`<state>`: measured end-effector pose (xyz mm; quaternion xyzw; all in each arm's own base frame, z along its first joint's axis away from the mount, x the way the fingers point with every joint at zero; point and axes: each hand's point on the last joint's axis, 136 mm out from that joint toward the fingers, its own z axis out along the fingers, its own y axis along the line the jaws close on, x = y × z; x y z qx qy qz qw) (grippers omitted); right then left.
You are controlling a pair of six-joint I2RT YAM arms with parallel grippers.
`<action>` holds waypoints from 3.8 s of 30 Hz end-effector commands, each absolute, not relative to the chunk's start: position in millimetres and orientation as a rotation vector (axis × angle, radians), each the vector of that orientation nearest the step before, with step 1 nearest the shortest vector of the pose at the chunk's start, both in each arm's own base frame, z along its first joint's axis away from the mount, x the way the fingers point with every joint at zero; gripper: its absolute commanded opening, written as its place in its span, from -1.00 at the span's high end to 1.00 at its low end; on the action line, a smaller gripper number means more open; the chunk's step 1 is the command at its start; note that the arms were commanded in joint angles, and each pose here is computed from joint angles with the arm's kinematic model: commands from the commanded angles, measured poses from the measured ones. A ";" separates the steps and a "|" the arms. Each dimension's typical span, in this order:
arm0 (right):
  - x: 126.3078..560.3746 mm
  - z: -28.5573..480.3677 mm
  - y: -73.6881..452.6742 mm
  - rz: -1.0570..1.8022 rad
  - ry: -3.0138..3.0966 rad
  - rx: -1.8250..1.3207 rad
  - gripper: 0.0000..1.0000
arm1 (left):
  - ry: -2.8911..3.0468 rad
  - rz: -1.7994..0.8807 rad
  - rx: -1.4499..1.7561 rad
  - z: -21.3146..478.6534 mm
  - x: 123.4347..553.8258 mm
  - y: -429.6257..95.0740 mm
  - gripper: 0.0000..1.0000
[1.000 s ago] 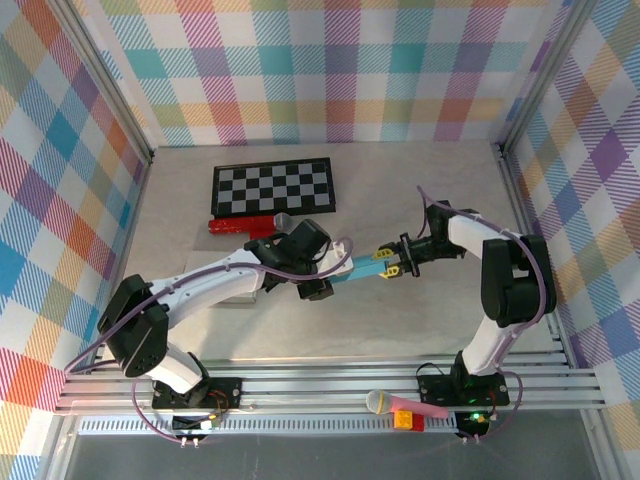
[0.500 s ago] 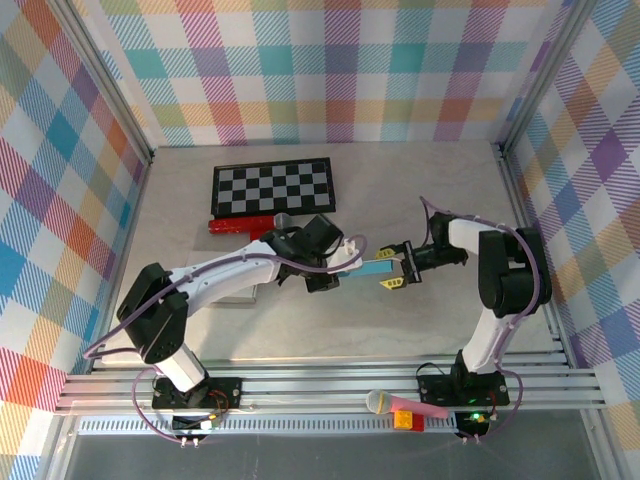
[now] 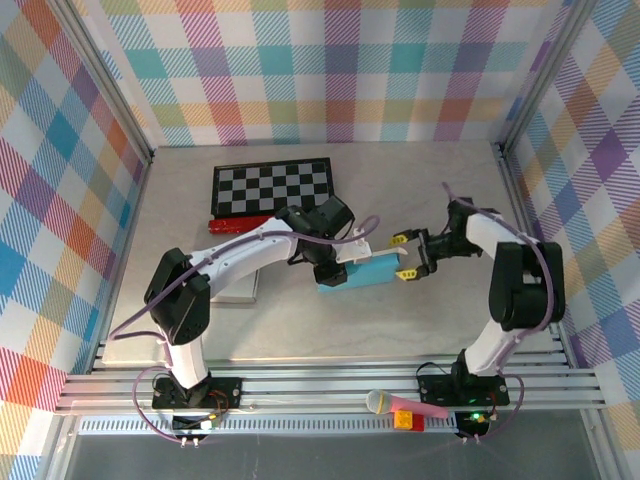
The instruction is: Fold the paper box
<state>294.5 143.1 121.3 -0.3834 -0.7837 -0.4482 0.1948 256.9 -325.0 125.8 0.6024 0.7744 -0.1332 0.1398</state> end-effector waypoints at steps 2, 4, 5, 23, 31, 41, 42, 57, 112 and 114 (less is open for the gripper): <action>318.3 165.9 104.7 -1.168 -2.705 -1.045 -0.36 | 2.413 -0.500 1.761 117.2 235.4 -303.9 0.42; 322.7 179.9 93.7 -1.148 -2.918 -0.970 -0.24 | 2.423 -0.509 1.756 117.7 237.3 -301.7 0.42; 324.1 185.1 90.2 -1.141 -3.027 -0.907 -0.16 | 2.427 -0.508 1.756 117.9 238.3 -300.7 0.42; 305.5 182.4 156.4 -1.265 -3.280 0.519 -0.04 | 2.440 -0.504 1.753 116.4 248.4 -299.7 0.41; 296.5 175.7 172.7 -1.325 -3.165 0.532 -0.04 | 2.440 -0.489 1.743 116.0 250.7 -299.6 0.40; 282.6 178.4 173.0 -1.282 -3.164 0.545 0.19 | 2.448 -0.480 1.728 115.1 253.2 -300.0 0.40; 281.6 176.7 171.4 -1.258 -3.170 0.544 0.21 | 2.449 -0.483 1.727 115.2 253.2 -300.5 0.40; 279.9 167.8 164.4 -0.981 -3.245 0.631 0.57 | 2.449 -0.470 1.719 115.2 255.7 -300.7 0.37; 274.7 157.3 161.2 -0.666 -3.439 0.488 1.00 | 2.379 -0.565 1.136 177.0 274.5 -307.3 -0.02; 274.9 158.1 161.0 -0.665 -3.439 0.482 1.00 | 2.382 -0.522 1.065 185.4 278.4 -298.2 0.01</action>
